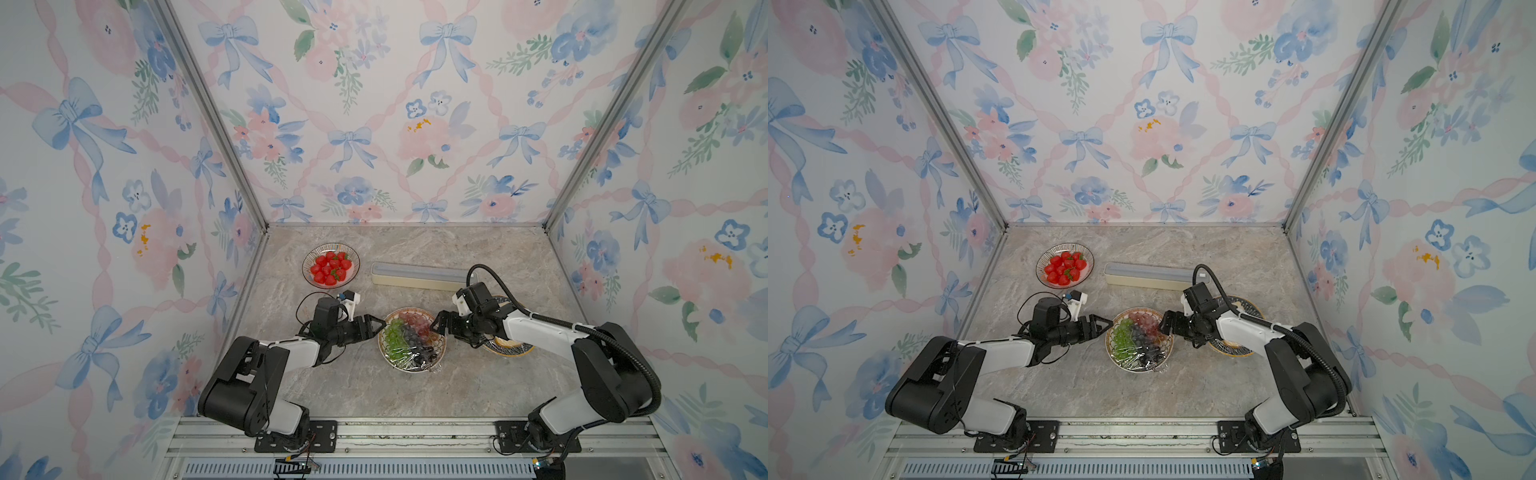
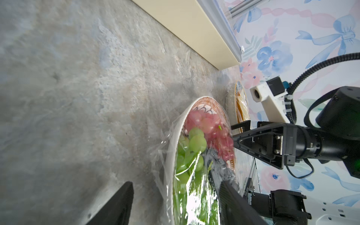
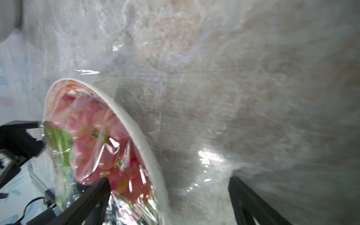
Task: Wrap the plate with plastic wrap
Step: Cover the plate with plastic wrap.
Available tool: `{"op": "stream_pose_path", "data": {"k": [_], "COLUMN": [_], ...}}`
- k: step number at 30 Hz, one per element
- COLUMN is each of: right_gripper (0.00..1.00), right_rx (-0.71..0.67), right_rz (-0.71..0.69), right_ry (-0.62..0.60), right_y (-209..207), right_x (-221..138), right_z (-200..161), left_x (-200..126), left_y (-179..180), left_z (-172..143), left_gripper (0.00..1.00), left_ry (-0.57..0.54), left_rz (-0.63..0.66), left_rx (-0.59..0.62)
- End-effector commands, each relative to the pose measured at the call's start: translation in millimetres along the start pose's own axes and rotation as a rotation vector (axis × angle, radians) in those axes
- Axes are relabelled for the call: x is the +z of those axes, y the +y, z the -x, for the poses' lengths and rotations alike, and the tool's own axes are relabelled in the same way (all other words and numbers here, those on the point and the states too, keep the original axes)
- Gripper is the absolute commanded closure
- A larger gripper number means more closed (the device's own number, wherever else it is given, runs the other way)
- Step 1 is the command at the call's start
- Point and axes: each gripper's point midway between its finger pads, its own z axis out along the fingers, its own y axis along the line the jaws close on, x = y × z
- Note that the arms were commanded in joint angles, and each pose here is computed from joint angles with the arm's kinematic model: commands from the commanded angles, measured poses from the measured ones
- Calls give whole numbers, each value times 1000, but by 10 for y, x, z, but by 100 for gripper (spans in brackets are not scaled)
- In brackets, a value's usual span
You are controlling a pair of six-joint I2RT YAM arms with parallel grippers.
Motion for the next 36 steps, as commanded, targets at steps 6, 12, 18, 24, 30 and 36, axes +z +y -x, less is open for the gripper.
{"op": "stream_pose_path", "data": {"k": [6,12,18,24,30,36], "right_gripper": [3,3,3,3,3,3], "right_rx": [50,29,-8,-9,-14,-22], "right_rz": [182,248,106,93,86,83], "right_ry": [61,48,22,32,25,36], "right_y": [422,652,342,286,287,297], "right_x": [203,134,2,23,7,11], "right_z": [-163,-222,-194,-233,-219,-249], "left_x": [-163,-173,-187,-126,86,169], "left_y": [94,-6,-56,-297,-399,-252], "left_z": [-61,-103,79,436,371,319], "left_gripper": [27,27,33,54,58,56], "left_ry": [17,45,-9,-61,15,26], "left_rz": [61,8,25,-7,-44,7], "left_rx": [-9,-22,30,134,157,166]}}
